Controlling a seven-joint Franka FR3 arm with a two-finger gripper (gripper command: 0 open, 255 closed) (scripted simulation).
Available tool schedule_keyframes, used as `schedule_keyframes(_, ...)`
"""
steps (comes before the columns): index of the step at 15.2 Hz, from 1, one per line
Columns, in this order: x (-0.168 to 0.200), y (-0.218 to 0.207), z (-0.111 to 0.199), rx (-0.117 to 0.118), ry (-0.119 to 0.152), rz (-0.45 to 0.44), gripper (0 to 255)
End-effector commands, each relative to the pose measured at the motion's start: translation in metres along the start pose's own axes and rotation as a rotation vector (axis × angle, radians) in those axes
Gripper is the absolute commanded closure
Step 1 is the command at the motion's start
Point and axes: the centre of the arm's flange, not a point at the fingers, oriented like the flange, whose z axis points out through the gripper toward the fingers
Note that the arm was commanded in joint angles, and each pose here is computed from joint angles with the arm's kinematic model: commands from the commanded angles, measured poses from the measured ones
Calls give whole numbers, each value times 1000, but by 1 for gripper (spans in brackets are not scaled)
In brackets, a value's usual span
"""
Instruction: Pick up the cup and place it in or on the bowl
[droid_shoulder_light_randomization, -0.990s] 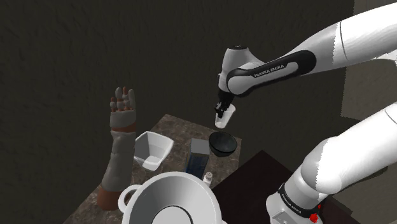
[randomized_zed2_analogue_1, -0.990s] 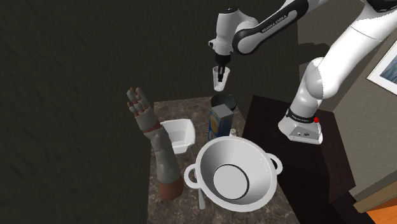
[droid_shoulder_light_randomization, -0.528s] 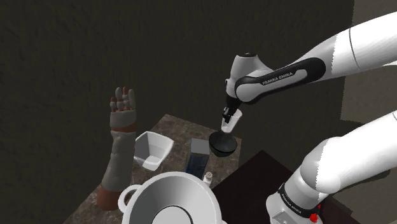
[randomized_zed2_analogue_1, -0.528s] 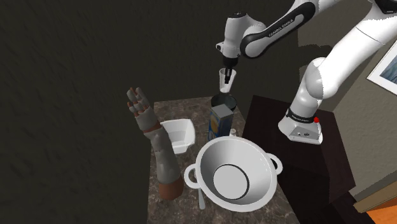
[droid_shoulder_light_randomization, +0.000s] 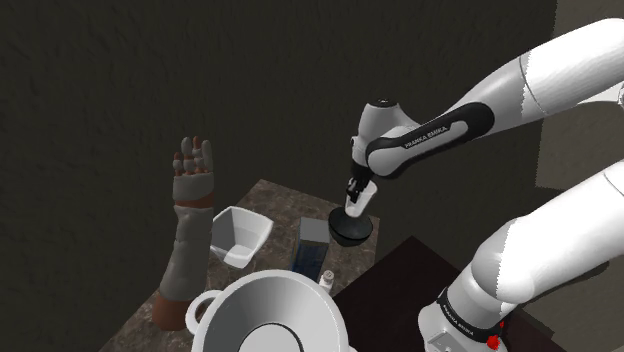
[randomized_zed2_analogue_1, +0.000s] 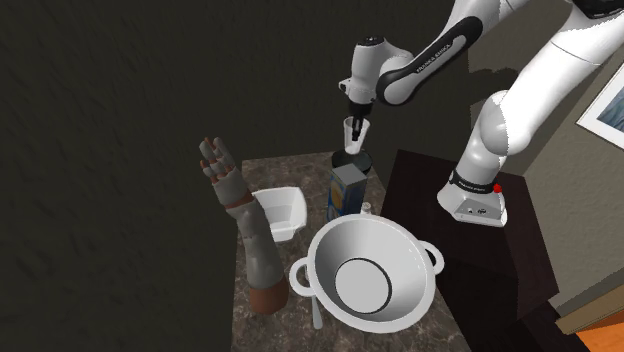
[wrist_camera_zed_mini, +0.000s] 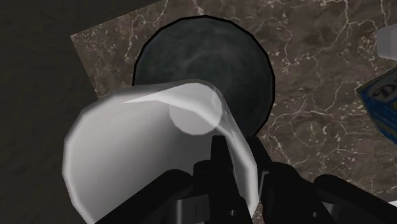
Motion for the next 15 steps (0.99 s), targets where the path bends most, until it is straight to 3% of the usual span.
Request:
schedule_keyframes(1, -1, -1, 11, 0, 1, 0, 255)
schedule_keyframes(7, -1, -6, 43, 0, 1, 0, 255)
schedule_keyframes(15, -1, -6, 43, 0, 1, 0, 255)
